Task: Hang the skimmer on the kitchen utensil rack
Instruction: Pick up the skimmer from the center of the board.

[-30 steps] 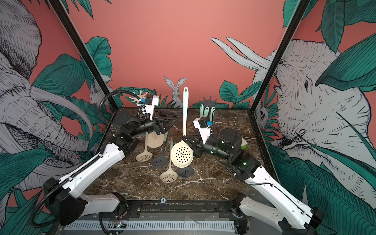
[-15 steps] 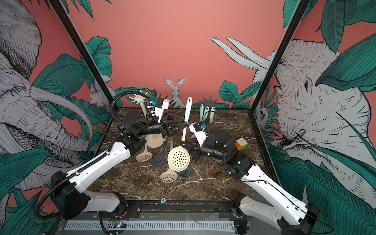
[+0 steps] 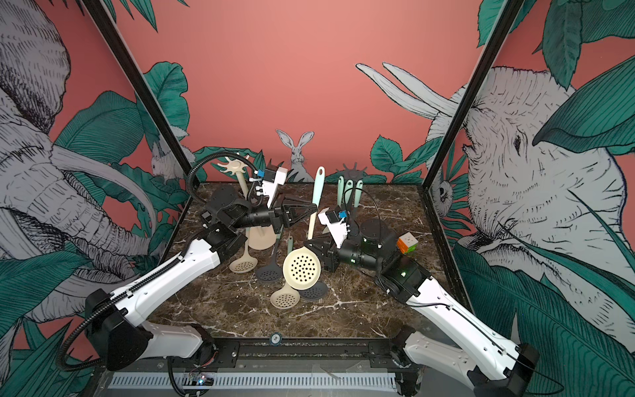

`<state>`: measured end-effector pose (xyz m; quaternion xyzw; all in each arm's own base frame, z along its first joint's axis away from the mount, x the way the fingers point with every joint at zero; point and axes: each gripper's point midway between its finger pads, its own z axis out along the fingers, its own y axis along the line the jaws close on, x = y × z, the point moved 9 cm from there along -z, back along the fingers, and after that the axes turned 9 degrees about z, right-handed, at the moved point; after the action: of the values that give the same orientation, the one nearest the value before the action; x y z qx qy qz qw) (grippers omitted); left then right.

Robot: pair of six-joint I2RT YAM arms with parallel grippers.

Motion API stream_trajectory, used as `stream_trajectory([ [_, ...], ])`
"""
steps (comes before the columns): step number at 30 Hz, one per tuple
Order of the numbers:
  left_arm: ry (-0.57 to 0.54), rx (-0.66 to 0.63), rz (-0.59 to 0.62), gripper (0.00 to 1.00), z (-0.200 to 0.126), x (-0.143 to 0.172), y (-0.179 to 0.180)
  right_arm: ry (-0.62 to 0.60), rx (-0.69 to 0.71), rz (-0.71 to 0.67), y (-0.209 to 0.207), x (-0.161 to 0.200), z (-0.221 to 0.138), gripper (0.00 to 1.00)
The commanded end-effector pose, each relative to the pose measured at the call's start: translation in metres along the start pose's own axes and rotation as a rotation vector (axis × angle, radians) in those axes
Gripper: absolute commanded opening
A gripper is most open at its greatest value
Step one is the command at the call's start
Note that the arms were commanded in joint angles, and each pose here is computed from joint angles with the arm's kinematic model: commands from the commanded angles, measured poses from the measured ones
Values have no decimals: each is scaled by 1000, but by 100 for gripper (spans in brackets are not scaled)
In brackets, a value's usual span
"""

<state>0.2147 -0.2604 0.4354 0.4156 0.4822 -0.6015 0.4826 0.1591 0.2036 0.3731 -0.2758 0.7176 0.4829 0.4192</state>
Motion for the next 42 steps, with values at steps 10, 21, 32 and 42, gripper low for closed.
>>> stream_trajectory([
  [10, -23, 49, 74, 10, -3, -16, -15, -28, -3, 10, 2, -10, -2, 0],
  [21, 0, -227, 120, 0, -16, -20, -10, -134, 238, 56, -3, -15, -36, 38],
  [32, 19, -601, 125, 0, -31, -26, -2, -244, 567, -61, 17, -45, -45, 50],
  [42, -14, -851, 54, 0, -43, -24, 8, -238, 636, -112, 28, -69, 20, 51],
])
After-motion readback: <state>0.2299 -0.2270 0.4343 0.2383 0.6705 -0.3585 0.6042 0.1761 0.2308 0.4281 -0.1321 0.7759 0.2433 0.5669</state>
